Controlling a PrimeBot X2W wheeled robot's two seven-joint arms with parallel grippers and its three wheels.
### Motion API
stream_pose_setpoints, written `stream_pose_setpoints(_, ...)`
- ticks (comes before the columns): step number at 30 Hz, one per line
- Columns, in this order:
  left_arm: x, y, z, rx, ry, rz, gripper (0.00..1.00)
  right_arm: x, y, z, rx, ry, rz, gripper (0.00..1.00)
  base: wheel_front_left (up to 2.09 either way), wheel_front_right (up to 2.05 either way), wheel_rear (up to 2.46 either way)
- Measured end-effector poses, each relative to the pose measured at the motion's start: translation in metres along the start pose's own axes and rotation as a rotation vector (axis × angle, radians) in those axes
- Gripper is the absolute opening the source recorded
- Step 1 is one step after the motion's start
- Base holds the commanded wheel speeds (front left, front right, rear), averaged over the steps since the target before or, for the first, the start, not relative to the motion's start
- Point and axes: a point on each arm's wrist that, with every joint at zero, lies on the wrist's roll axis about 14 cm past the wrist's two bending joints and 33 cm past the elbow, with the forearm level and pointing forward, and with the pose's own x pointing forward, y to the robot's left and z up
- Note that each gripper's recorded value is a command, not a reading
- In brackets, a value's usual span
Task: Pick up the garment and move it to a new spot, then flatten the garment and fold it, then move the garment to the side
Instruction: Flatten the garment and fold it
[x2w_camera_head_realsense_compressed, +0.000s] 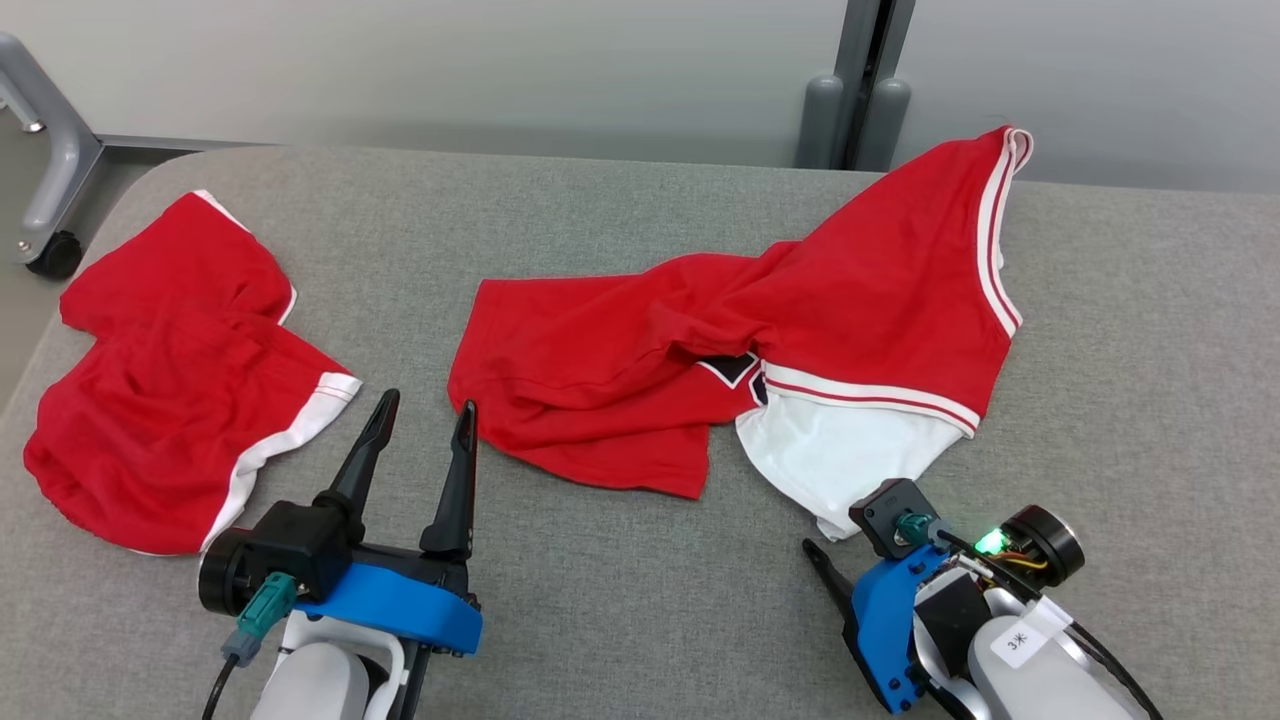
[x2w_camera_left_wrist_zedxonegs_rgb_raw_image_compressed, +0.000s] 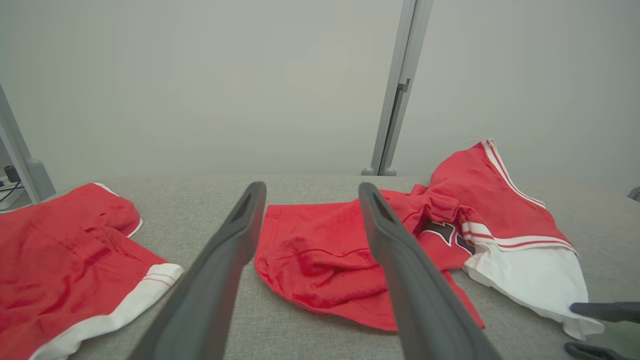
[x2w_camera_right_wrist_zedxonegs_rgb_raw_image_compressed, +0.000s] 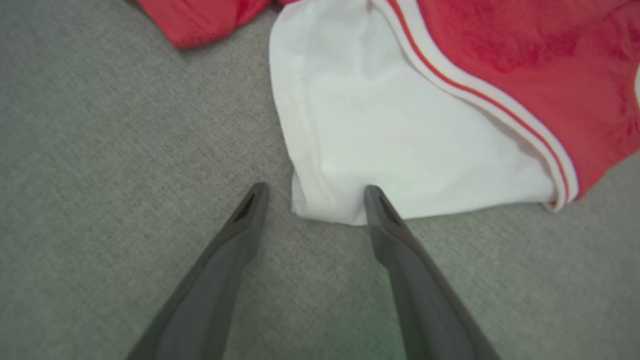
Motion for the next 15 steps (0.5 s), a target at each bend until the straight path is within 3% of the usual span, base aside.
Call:
stream_pose_setpoints(3, 0.001, 0.001, -0.001, 0.000, 0.004, 0.003, 1.00, 0.005, -0.001, -0.002, -0.013, 0.017, 0.000, 1.00, 0.00, 0.00, 0.00)
stream_pose_setpoints(4, 0.001, 0.002, -0.002, 0.001, 0.006, 0.003, 1.00, 0.007, -0.002, -0.001, -0.019, 0.023, -0.001, 0.84, 0.00, 0.00, 0.00)
stream_pose_setpoints(5, 0.001, 0.002, -0.002, 0.001, 0.006, 0.004, 1.00, 0.008, -0.003, 0.000, -0.021, 0.024, -0.002, 0.39, 0.00, 0.00, 0.00)
stream_pose_setpoints(6, 0.001, 0.003, -0.002, 0.002, 0.007, 0.005, 1.00, 0.010, -0.004, 0.000, -0.026, 0.026, -0.004, 0.00, 0.00, 0.00, 0.00)
stream_pose_setpoints(15, 0.006, 0.000, 0.000, 0.004, -0.001, -0.006, 1.00, -0.005, -0.044, -0.002, 0.073, -0.001, -0.120, 0.00, 0.00, 0.00, 0.00)
